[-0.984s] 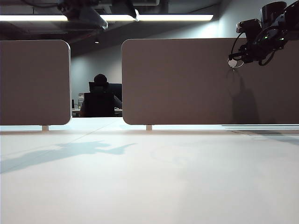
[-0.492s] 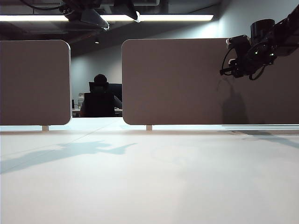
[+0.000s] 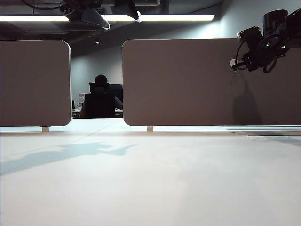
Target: Hang the earring on the hook.
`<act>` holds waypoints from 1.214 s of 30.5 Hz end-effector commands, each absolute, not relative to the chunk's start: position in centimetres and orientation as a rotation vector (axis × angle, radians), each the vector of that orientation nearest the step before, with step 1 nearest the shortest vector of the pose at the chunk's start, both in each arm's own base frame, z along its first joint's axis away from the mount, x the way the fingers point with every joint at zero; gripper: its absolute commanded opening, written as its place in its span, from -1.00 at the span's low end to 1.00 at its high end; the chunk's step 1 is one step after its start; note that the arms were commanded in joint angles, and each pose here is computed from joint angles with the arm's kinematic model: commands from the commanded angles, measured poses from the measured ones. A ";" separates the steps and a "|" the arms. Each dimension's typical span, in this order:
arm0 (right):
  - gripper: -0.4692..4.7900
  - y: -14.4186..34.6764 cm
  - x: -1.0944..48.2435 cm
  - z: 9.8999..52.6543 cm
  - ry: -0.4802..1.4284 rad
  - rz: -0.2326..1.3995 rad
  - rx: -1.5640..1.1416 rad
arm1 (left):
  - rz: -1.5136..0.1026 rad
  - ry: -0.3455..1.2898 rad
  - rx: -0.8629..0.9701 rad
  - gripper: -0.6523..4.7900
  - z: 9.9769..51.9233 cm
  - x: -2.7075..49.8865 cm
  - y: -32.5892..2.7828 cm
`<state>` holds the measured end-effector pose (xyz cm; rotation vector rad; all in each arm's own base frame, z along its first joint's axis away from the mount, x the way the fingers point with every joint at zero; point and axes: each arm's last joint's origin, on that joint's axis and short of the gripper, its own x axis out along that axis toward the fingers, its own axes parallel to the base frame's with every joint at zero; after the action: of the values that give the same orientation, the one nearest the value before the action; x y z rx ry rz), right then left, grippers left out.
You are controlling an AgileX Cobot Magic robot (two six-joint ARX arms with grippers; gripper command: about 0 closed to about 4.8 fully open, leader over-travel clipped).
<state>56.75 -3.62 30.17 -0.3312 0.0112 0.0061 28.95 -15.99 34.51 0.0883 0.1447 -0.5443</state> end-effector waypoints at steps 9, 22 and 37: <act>-0.83 -3.1 57.2 29.4 -0.004 0.043 -0.342 | -0.541 0.115 0.085 1.00 34.9 29.0 -16.0; -0.83 -3.1 57.4 28.6 0.031 0.055 -0.339 | -0.542 0.130 0.088 1.00 34.8 29.0 -16.0; -0.28 -3.1 57.4 28.5 0.037 0.056 -0.337 | -0.542 0.136 0.090 1.00 34.7 28.9 -16.0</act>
<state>57.43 -3.21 28.04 -0.3360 0.0555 0.0566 28.97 -15.99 34.46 0.0892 0.1484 -0.5439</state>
